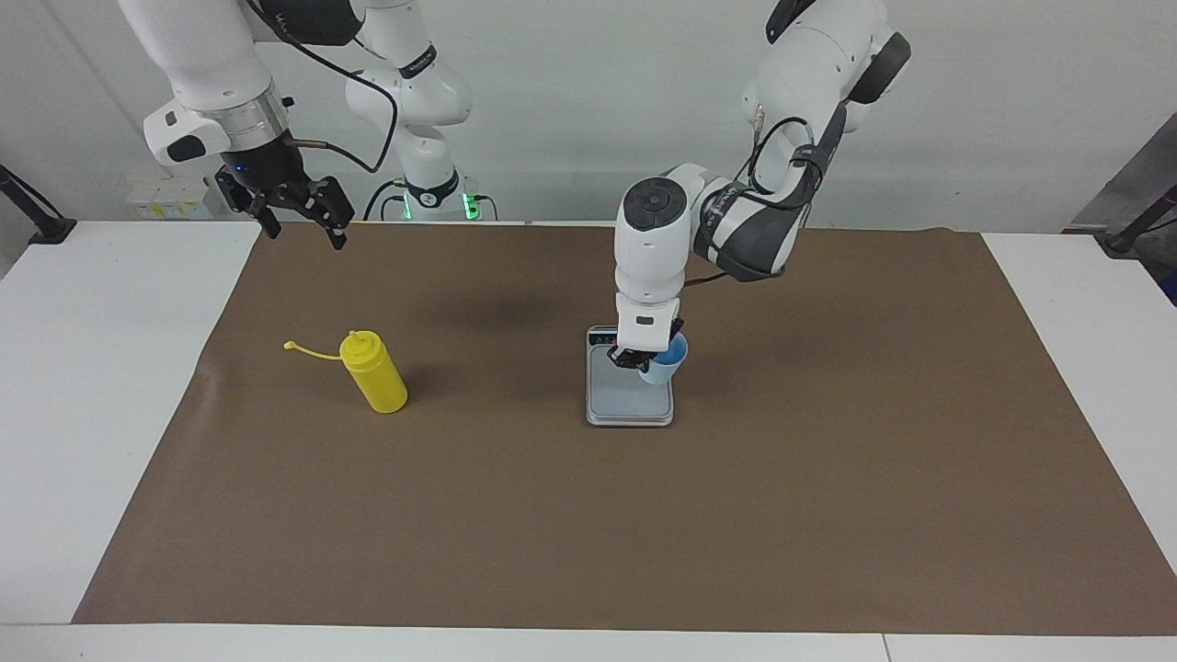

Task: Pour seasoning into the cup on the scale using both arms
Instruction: 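Carry the blue cup with the left gripper over the scale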

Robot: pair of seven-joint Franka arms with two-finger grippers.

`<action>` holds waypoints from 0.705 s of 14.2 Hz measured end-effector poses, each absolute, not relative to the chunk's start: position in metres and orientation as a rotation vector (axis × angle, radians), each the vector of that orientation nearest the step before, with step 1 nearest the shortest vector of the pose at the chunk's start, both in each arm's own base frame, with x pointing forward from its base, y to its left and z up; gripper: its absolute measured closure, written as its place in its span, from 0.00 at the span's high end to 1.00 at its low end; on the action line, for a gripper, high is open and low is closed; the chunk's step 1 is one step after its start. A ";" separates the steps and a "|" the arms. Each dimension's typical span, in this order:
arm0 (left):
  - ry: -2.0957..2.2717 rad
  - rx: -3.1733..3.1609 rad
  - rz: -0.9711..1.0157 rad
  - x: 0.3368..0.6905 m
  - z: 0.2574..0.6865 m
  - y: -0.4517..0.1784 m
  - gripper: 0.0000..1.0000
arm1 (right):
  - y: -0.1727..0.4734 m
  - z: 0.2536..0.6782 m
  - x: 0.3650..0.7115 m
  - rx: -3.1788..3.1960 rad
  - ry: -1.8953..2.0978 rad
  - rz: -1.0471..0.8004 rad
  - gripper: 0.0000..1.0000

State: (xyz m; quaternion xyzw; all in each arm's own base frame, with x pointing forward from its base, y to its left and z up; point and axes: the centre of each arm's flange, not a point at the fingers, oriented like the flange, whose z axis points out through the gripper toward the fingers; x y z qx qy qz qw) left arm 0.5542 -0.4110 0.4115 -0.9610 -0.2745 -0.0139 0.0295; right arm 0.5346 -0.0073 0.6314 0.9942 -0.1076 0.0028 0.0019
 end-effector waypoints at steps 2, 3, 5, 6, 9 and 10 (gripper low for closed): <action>-0.841 -2.958 -0.044 0.554 0.405 -0.417 0.04 | -0.007 0.631 0.535 3.119 -0.337 0.009 1.00; -0.841 -2.958 -0.042 0.553 0.404 -0.420 0.04 | -0.007 0.631 0.535 3.119 -0.337 0.009 1.00; -0.844 -2.956 -0.039 0.553 0.403 -0.423 0.04 | -0.007 0.631 0.535 3.119 -0.337 0.009 1.00; -0.846 -2.954 -0.040 0.553 0.401 -0.423 0.04 | -0.007 0.631 0.535 3.119 -0.337 0.009 1.00; -0.853 -2.945 -0.049 0.553 0.398 -0.425 0.04 | -0.007 0.631 0.535 3.119 -0.337 0.009 1.00; -0.855 -2.944 -0.048 0.553 0.397 -0.426 0.04 | -0.007 0.631 0.535 3.119 -0.337 0.009 1.00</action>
